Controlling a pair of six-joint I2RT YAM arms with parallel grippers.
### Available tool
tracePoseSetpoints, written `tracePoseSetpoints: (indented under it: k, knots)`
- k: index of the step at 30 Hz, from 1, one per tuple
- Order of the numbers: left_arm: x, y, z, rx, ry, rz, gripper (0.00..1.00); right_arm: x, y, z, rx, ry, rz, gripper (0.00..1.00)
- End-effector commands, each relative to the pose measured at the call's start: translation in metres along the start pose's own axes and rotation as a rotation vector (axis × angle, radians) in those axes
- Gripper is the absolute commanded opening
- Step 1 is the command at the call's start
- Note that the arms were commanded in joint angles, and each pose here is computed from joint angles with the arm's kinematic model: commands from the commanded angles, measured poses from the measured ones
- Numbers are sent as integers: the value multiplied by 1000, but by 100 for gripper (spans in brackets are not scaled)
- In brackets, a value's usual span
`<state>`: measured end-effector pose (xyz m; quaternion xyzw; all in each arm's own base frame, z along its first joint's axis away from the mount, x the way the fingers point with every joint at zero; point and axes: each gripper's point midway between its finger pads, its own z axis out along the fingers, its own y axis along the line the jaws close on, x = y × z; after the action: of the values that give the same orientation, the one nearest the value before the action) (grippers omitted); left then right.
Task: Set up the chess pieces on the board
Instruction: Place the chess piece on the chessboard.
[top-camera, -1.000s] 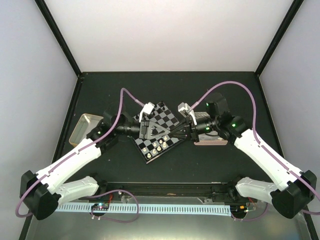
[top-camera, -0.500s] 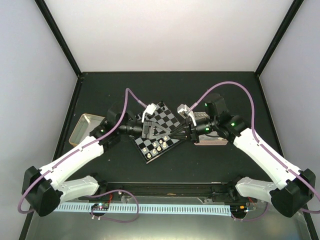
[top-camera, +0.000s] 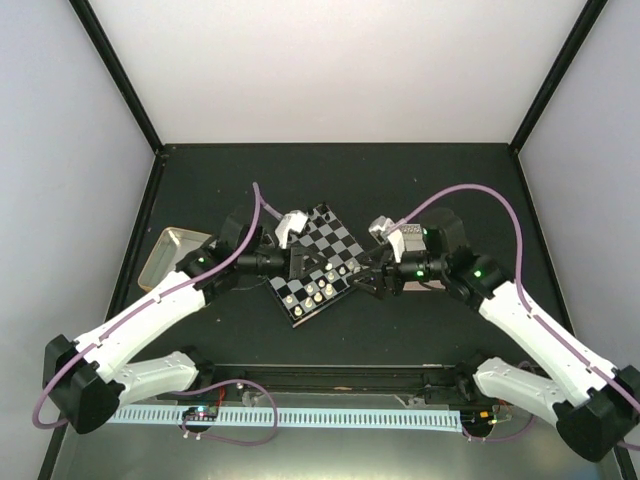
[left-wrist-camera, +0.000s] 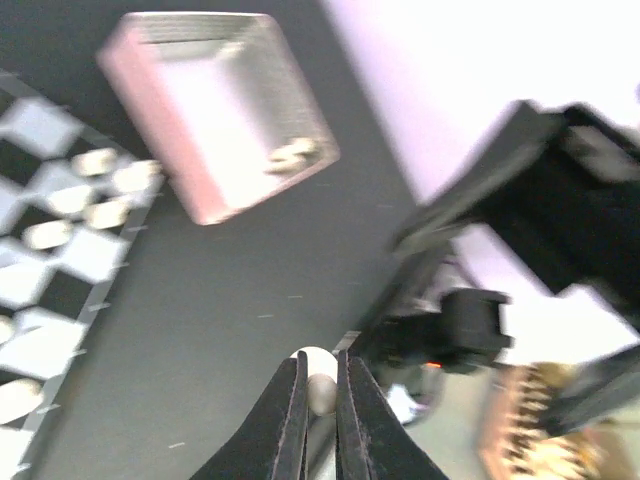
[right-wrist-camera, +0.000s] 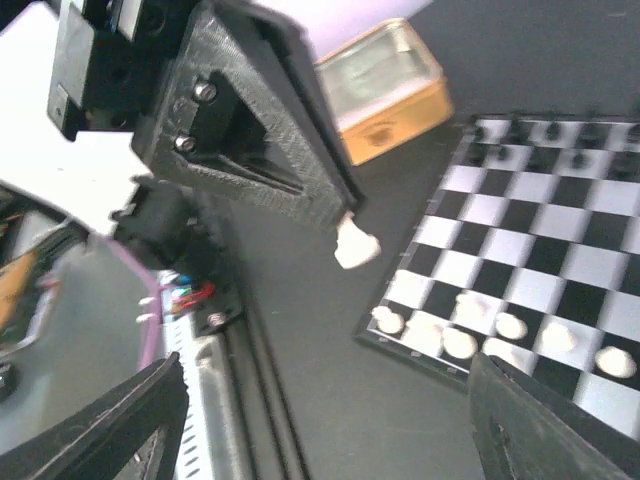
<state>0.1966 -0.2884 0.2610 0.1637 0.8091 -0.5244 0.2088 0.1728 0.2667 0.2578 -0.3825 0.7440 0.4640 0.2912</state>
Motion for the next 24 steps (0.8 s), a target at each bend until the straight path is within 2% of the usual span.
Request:
tracePoseSetpoints:
  k: [1, 5, 7, 17, 24]
  knots:
    - [6, 83, -22, -447, -45, 14, 1, -9, -41, -16, 282, -133, 52, 78]
    - [23, 128, -26, -637, 13, -16, 2, 5, -97, -34, 580, -235, 175, 77]
    - [32, 144, -24, -692, 53, -37, 2, 12, -110, -36, 640, -244, 223, 77]
    - [63, 195, 1, -811, 228, -89, 2, 37, -141, -32, 757, -202, 345, 77]
    - [73, 202, 14, -783, 283, -88, 2, 44, -149, -29, 784, -185, 378, 77]
